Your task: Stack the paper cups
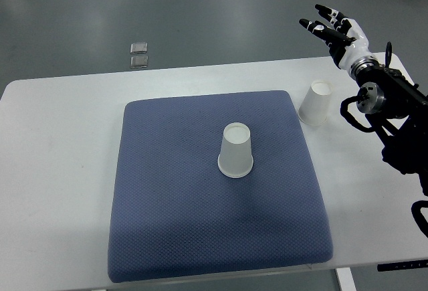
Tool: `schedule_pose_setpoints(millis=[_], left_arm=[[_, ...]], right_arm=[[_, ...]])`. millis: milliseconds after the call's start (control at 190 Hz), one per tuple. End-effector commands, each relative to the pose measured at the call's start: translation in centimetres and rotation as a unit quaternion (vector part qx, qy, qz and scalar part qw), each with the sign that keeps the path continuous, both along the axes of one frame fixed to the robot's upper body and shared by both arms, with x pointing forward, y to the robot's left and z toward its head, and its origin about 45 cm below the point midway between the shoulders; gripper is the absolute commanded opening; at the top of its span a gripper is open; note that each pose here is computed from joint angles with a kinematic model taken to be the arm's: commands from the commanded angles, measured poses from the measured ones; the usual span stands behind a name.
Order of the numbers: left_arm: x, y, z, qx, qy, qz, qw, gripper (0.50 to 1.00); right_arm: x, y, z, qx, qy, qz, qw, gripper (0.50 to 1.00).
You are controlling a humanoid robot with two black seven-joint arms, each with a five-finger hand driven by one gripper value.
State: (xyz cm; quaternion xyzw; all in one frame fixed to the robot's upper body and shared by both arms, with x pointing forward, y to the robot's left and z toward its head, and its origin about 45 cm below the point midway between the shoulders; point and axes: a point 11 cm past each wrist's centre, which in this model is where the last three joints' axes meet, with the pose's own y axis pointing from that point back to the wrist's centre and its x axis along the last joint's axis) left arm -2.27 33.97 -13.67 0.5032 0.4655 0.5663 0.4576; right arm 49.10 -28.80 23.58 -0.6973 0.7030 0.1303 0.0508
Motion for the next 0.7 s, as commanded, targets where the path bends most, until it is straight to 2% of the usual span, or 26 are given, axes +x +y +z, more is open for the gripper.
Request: schedule_pose_setpoints(millis=[0, 242, 696], left_arm=[[0.0, 0.1, 0.0, 0.001, 0.001, 0.000, 1.000, 1.000], [-0.6, 0.2, 0.0, 0.003, 0.006, 0.003, 1.000, 1.000], [-0.1, 0.1, 0.0, 0.001, 0.001, 0.001, 1.000, 1.000]], right_arm=[[0.0, 0.0, 0.0, 0.000, 0.000, 0.000, 1.000, 0.924], [0.0, 0.0, 0.0, 0.000, 0.000, 0.001, 1.000, 0.924], [0.6, 0.4, 1.1, 0.000, -0.011, 0.002, 1.000, 0.924]])
